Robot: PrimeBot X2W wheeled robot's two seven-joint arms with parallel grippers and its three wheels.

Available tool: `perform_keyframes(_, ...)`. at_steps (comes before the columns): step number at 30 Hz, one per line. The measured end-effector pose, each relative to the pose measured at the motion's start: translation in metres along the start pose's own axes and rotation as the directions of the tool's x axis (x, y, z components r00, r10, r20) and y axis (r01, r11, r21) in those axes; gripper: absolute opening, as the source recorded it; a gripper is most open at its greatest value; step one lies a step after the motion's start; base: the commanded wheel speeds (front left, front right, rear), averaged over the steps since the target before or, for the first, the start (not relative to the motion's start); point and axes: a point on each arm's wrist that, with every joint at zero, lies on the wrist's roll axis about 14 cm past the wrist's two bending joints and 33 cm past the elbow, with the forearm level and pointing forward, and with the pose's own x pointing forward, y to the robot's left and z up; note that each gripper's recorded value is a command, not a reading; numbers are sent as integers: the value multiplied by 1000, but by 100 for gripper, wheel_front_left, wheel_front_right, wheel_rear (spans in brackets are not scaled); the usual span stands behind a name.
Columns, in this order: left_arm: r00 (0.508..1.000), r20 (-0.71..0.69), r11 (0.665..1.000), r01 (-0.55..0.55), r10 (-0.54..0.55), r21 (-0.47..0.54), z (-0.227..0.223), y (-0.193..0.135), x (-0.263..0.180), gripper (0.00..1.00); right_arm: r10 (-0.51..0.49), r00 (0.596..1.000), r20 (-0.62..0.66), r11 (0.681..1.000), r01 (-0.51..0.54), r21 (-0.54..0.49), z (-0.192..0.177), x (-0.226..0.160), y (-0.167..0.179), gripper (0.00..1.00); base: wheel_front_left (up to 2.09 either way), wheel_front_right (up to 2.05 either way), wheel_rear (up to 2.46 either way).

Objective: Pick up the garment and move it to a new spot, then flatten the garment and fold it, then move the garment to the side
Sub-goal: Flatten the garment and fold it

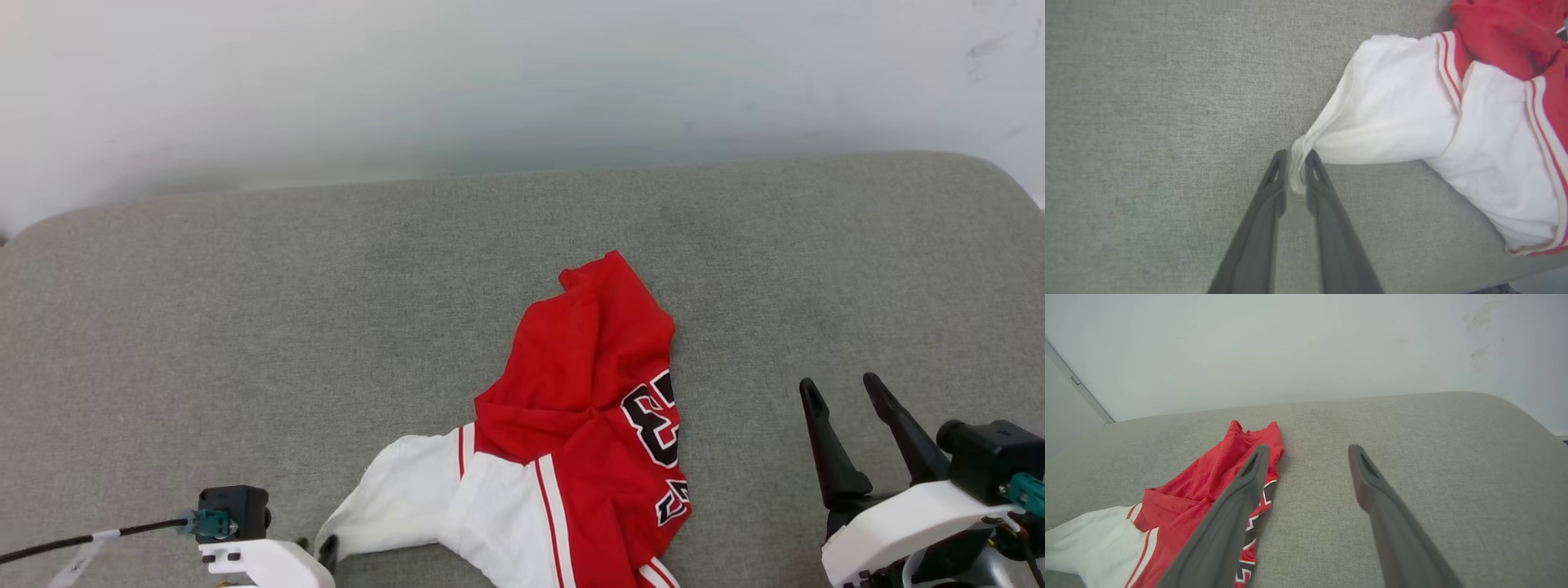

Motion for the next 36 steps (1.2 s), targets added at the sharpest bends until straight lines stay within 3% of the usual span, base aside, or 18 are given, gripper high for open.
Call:
perform_keyframes(4, 991, 137, 1000, -5, 2, 26, 26, -1, -4, 100, 9, 1000, 8, 1000, -9, -6, 5, -1, 3, 100, 0, 0, 0)
perform_keyframes(8, 945, 325, 998, -3, -19, 67, 63, -8, -13, 100, 13, 1000, 17, 1000, -12, -9, 9, -3, 4, 100, 0, 0, 0)
perform_keyframes(18, 696, 711, 993, 17, -98, 121, 135, -33, -61, 100, 50, 999, 8, 998, -50, -37, 16, -8, 15, 100, 0, 0, 0)
perform_keyframes(24, 618, 783, 995, -13, -72, 101, 147, -30, -82, 100, 148, 985, -84, 986, -154, -69, 6, -7, 41, 100, 0, 0, 0)
perform_keyframes(27, 604, 795, 996, -28, -52, 87, 148, -26, -89, 100, 233, 953, -192, 963, -254, -92, -9, -8, 62, 100, 0, 0, 0)
perform_keyframes(30, 600, 799, 996, -46, -31, 73, 146, -20, -93, 100, 324, 896, -303, 921, -372, -114, -22, -10, 88, 100, 0, 0, 0)
perform_keyframes(33, 607, 795, 996, -61, -13, 63, 142, -15, -95, 100, 399, 806, -436, 864, -490, -117, -44, -20, 112, 100, 0, 0, 0)
perform_keyframes(36, 612, 791, 996, -73, 5, 50, 138, -10, -96, 100, 462, 684, -564, 791, -606, -87, -69, -36, 137, 100, 0, 0, 0)
